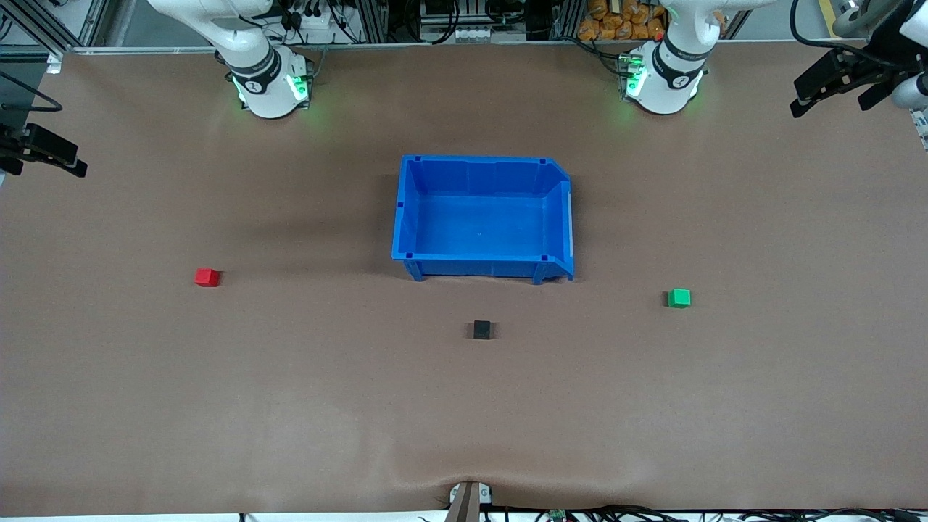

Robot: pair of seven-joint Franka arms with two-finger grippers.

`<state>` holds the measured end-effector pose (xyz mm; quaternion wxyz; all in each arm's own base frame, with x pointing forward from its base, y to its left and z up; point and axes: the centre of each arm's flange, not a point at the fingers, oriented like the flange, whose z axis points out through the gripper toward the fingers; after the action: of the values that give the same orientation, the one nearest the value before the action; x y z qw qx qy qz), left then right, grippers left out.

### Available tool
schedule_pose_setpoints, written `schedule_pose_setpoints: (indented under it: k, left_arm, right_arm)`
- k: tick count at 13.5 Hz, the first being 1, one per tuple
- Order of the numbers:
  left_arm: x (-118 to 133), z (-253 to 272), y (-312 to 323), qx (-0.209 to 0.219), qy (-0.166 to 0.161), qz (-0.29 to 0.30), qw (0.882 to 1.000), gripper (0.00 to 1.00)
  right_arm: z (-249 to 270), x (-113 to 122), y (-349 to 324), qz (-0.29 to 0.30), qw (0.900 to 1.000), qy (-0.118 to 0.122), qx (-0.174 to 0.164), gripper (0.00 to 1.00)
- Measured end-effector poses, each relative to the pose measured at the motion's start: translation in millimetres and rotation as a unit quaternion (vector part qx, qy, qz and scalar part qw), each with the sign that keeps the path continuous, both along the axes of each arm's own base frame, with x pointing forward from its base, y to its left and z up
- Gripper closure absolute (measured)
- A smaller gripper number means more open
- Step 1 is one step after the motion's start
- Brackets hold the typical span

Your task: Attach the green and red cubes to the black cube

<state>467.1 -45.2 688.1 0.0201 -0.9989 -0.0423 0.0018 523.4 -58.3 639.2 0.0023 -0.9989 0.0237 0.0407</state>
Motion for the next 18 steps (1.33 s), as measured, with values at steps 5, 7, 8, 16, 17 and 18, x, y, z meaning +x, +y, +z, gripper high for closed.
schedule_pose_setpoints:
  k: [5, 7, 8, 16, 17, 18]
  left_arm:
    - [1, 0, 2, 0.005, 0.005, -0.004, 1.0, 0.0]
    - [4, -5, 2, 0.005, 0.015, -0.005, 1.0, 0.0]
    - [6, -11, 0, 0.006, 0.027, -0.007, 1.0, 0.0]
    - [20, -37, -5, 0.007, 0.063, -0.016, 0.998, 0.0]
    - [20, -38, -6, 0.007, 0.064, -0.017, 0.998, 0.0]
    - [20, -39, -6, 0.007, 0.064, -0.017, 0.998, 0.0]
  right_arm:
    - [0, 0, 0, 0.0, 1.0, 0.0, 0.0, 0.0]
    - [0, 0, 0, 0.0, 1.0, 0.0, 0.0, 0.0]
    - [0, 0, 0, 0.0, 1.0, 0.0, 0.0, 0.0]
    - [0, 0, 0, 0.0, 1.0, 0.0, 0.0, 0.0]
    - [0, 0, 0, 0.0, 1.0, 0.0, 0.0, 0.0]
    - [0, 0, 0, 0.0, 1.0, 0.0, 0.0, 0.0]
